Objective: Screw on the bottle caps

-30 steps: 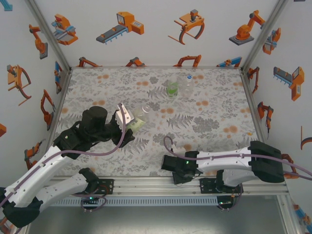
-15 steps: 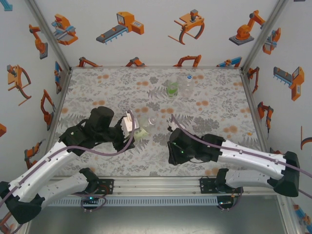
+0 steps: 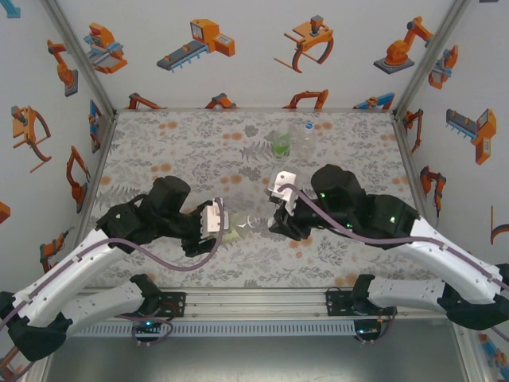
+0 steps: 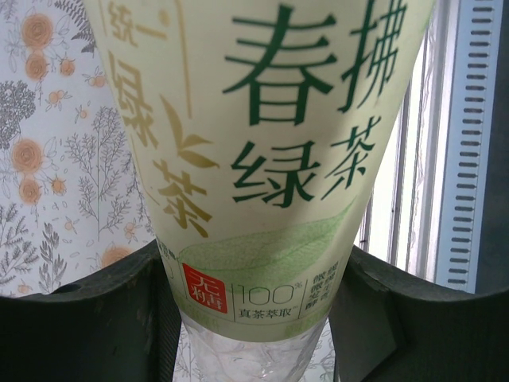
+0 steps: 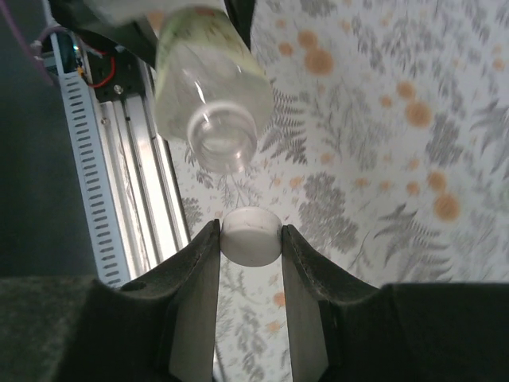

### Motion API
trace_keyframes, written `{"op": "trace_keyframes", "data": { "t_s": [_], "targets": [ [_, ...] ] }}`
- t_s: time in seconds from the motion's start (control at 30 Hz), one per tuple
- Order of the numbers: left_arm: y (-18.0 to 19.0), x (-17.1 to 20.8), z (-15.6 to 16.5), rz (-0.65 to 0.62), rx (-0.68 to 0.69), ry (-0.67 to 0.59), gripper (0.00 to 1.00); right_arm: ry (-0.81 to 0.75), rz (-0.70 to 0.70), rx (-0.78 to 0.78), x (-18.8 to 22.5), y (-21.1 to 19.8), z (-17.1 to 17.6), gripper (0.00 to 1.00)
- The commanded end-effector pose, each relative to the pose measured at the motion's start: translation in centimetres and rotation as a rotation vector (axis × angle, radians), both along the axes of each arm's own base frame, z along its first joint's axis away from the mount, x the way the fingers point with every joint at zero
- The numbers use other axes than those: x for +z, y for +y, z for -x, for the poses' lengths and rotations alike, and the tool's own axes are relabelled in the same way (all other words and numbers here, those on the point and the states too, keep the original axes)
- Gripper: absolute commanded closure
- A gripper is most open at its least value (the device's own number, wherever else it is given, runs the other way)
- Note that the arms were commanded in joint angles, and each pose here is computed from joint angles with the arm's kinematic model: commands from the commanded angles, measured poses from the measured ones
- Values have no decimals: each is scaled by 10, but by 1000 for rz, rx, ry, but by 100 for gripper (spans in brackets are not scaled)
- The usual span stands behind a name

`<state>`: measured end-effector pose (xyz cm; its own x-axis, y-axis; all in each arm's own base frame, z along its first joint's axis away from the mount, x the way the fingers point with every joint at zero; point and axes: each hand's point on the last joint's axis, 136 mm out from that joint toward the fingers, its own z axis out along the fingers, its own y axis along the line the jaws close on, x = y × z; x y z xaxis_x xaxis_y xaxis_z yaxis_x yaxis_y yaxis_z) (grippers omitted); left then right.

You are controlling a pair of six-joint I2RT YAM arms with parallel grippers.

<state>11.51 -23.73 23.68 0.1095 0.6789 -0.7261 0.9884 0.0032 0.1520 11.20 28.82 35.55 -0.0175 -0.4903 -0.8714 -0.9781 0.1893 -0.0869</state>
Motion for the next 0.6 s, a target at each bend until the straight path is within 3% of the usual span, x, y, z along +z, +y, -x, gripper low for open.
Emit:
{"op": "trace_keyframes", "data": {
  "t_s": [0.0,0.3,0.57],
  "targets": [
    [1,3,4,-32,-45,-36,100,-171,-32,239,23,4,25,100],
    [-3,9,12,-26,-98,-49,100,-307,-11,444,13,8,43,100],
    [-5,13,16,-13,-122,-49,100,-329,-37,458,14,16,41,100]
  ]
}}
